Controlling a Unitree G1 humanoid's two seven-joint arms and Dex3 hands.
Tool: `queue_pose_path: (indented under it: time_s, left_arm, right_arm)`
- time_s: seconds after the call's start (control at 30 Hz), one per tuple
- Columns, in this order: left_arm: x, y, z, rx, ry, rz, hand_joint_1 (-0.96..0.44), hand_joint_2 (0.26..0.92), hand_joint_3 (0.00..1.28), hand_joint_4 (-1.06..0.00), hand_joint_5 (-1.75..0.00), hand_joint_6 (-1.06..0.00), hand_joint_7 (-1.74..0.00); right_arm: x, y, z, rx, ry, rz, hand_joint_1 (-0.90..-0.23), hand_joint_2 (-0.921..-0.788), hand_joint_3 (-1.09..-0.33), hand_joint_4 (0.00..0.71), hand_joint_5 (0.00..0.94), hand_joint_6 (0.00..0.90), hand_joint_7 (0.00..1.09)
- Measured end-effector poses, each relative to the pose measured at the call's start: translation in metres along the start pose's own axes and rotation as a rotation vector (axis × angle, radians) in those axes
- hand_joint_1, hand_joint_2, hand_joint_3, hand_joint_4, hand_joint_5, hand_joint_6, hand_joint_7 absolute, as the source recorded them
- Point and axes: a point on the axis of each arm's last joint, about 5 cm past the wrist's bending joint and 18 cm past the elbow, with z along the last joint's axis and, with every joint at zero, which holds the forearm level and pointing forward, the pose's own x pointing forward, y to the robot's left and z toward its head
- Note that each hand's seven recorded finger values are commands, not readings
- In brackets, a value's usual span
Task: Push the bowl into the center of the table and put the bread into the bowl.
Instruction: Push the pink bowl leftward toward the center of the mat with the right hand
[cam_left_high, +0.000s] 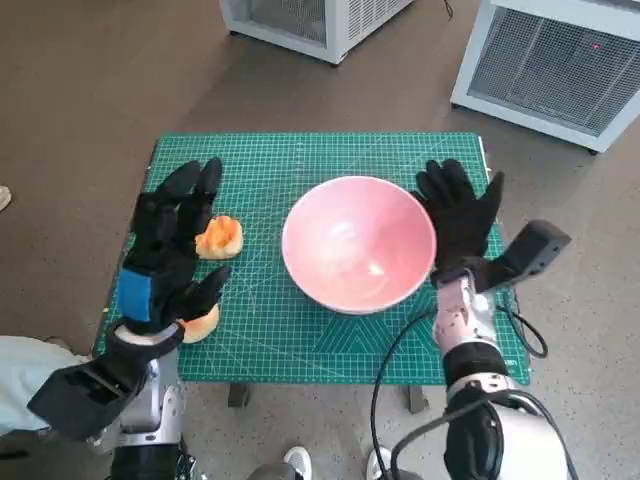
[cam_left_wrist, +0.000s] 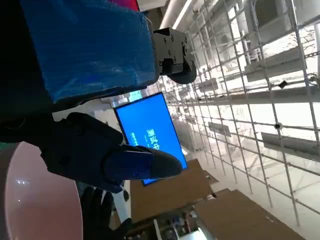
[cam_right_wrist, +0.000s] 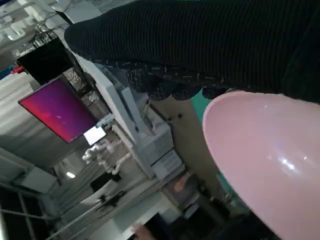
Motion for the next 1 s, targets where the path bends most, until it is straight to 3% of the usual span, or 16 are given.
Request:
queue_pose_path:
  time_s: [0.3,0.63,0.8,1.0]
  left_arm:
    - [-0.006,0.001,0.001,0.029,0.02,0.032,-0.57,0.921,0.35,-0.23,0.0,0.0,-0.6]
    - [-0.01,0.001,0.003,0.048,0.029,0.059,-0.57,0.921,0.35,-0.24,0.0,0.0,-0.6]
    - [-0.01,0.001,0.002,0.049,0.031,0.071,-0.56,0.921,0.35,-0.24,0.0,0.0,-0.59]
    - [-0.01,0.0,0.002,0.063,0.037,0.077,-0.56,0.921,0.35,-0.23,0.0,0.0,-0.59]
  right_arm:
    - [0.0042,0.018,-0.005,0.039,0.021,0.029,-0.502,-0.921,-0.847,0.131,0.0,0.175,0.31]
    - [0.0077,0.029,-0.006,0.03,0.052,0.045,-0.49,-0.921,-0.875,0.126,0.0,0.175,0.29]
    - [0.0092,0.03,-0.003,-0.011,0.054,0.059,-0.495,-0.921,-0.885,0.119,0.0,0.171,0.28]
    - [0.0114,0.029,0.006,-0.117,0.005,0.092,-0.522,-0.921,-0.889,0.111,0.0,0.168,0.27]
